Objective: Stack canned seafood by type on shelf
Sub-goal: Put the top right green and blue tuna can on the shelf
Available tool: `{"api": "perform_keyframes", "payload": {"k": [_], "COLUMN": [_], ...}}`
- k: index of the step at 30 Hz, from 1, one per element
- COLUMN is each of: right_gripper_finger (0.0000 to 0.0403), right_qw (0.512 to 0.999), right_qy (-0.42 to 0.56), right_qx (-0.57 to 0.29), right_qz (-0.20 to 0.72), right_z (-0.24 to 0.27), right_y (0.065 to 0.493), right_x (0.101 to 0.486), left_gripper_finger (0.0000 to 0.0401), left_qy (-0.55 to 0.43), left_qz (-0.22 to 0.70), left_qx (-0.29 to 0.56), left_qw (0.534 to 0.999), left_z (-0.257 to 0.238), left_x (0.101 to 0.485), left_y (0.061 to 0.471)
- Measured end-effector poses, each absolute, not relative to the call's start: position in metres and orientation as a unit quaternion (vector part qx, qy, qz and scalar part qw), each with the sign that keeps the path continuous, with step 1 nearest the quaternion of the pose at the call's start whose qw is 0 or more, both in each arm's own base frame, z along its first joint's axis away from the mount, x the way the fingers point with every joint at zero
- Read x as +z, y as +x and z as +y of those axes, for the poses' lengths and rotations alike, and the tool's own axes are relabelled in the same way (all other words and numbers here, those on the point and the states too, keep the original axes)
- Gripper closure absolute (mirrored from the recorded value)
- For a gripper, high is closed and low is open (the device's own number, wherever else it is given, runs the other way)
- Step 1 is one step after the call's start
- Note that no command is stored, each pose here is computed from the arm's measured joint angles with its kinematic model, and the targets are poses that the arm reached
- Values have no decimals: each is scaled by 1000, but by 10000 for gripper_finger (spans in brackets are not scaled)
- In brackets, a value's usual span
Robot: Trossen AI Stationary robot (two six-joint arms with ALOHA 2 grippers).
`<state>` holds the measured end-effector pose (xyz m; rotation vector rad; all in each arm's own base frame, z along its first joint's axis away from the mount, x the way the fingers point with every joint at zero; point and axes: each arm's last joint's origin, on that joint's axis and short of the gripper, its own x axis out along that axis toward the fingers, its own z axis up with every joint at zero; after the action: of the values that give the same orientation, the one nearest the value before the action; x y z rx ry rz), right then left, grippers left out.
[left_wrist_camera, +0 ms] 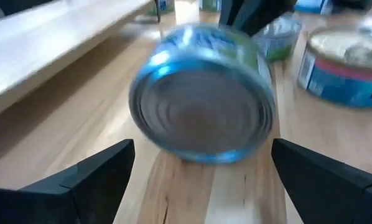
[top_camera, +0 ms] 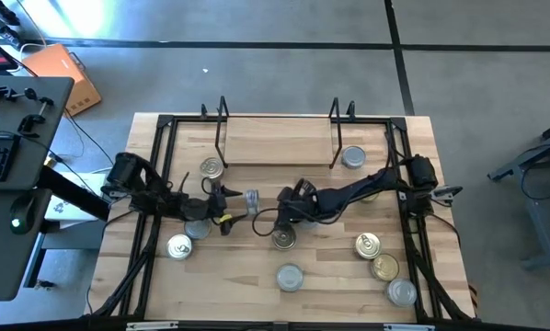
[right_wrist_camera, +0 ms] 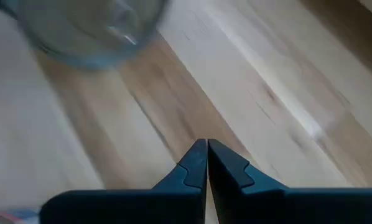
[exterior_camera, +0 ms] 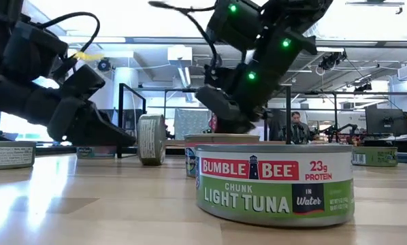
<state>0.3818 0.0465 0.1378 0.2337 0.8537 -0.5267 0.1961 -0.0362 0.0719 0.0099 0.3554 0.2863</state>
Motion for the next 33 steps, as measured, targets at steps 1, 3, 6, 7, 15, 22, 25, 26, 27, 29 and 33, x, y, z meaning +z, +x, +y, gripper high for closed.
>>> {"api": "perform_keyframes", "payload": {"k": [1,3,6,7,15,22,25,26,27,29,33], "right_gripper_finger": [379,351,291,269,131,124,124,124,124,124,124], "right_qw": [877,890,905,908,926,909,900,897,894,894,897], "right_qy": [114,118,119,118,129,125,113,110,106,101,92], "right_qx": [-241,-216,-191,-186,-181,-196,-195,-194,-193,-190,-185], "right_qz": [400,383,361,355,306,347,374,382,389,393,392], "right_z": [47,48,49,49,50,48,52,53,55,57,57], "right_y": [384,389,395,397,405,399,394,392,391,390,391], "right_x": [139,142,145,145,149,143,139,138,137,137,137], "left_gripper_finger": [31,31,30,30,30,30,30,30,30,30,30], "left_qy": [6,6,6,5,14,28,24,22,23,35,109], "left_qz": [180,179,180,178,188,232,251,256,258,262,276], "left_qx": [142,142,142,142,100,80,63,57,52,52,97], "left_qw": [973,974,973,974,977,969,966,965,964,963,950], "left_z": [-36,-37,-37,-37,-46,-56,-65,-69,-72,-76,-71], "left_x": [71,72,72,72,73,69,73,76,81,93,128], "left_y": [197,197,197,197,224,232,226,225,224,224,235]}}
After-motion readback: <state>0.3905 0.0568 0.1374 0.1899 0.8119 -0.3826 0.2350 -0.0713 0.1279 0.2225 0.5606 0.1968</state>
